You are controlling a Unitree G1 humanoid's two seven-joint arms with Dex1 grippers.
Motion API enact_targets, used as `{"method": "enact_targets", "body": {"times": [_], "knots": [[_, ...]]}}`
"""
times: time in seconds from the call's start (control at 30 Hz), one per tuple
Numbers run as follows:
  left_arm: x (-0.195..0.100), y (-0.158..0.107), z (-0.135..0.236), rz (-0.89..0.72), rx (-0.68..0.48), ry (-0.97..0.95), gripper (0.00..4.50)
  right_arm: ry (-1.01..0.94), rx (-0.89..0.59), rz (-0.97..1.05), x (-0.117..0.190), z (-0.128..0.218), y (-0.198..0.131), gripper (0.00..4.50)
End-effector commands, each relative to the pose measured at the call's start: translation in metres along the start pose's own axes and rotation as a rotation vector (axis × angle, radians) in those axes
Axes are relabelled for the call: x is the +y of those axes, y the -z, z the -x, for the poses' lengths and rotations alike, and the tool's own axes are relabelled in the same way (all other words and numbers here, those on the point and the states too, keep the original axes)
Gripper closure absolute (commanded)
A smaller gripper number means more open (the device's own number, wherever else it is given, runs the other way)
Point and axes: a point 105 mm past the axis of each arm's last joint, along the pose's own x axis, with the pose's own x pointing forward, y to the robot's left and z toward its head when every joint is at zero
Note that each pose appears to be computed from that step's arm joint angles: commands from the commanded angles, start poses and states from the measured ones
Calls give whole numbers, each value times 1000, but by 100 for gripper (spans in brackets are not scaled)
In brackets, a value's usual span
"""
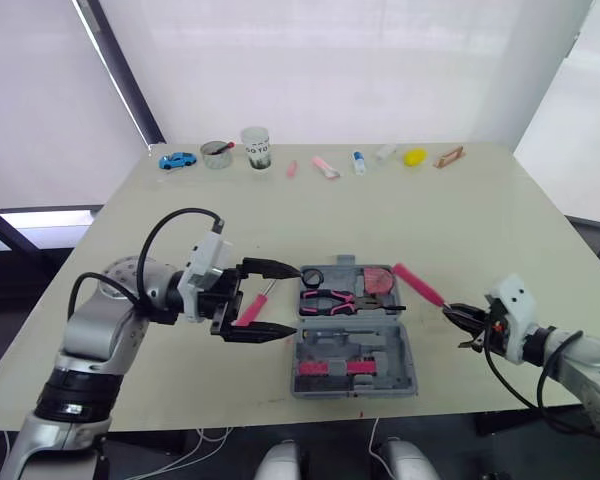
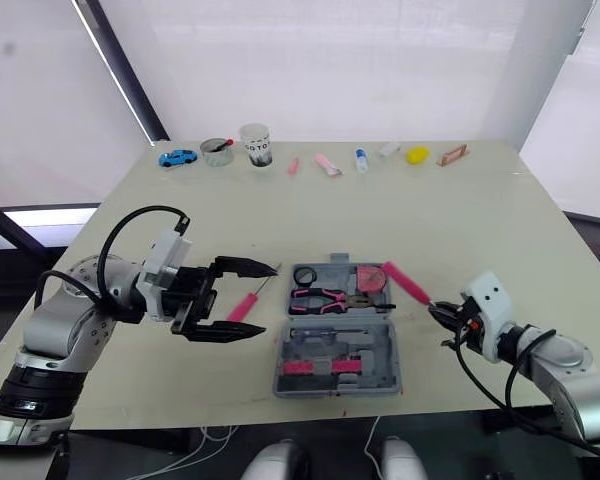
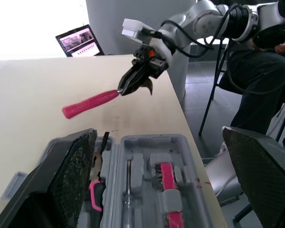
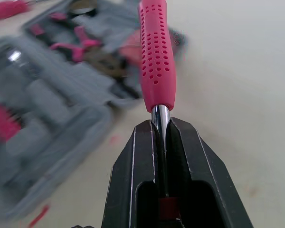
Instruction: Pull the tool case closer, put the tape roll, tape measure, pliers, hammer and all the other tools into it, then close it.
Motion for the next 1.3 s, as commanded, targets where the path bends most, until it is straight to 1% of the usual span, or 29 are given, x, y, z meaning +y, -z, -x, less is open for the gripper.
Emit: {"method": "enact_targets", "body": {"times": [0.03,0.17,0.3,0.37,0.47,0.6,0.67,0.8,0.9,1.03,1.3], "knots": [[-1,-4,14,-35,4,-13,0,-116,-8,99,17,-4,-22,449],[-3,5,28,-42,33,-40,0,-256,22,185,39,-16,-36,449],[-14,18,42,2,85,-30,0,-373,39,247,58,-33,-43,449],[-17,22,46,13,98,-37,0,-403,38,268,64,-41,-46,449],[-29,36,54,15,183,-17,0,-438,42,304,71,-52,-47,449],[-35,44,63,18,213,-28,0,-475,65,344,79,-61,-43,449],[-35,43,66,24,203,-45,0,-504,94,381,83,-65,-38,449],[-37,44,70,26,204,-62,0,-514,129,429,85,-74,-30,449],[-36,42,71,31,181,-78,0,-513,183,477,81,-80,-19,449],[-37,43,70,31,182,-76,0,-514,217,511,78,-88,-14,449],[-36,43,66,27,173,-75,0,-512,208,537,77,-98,-13,449]]}}
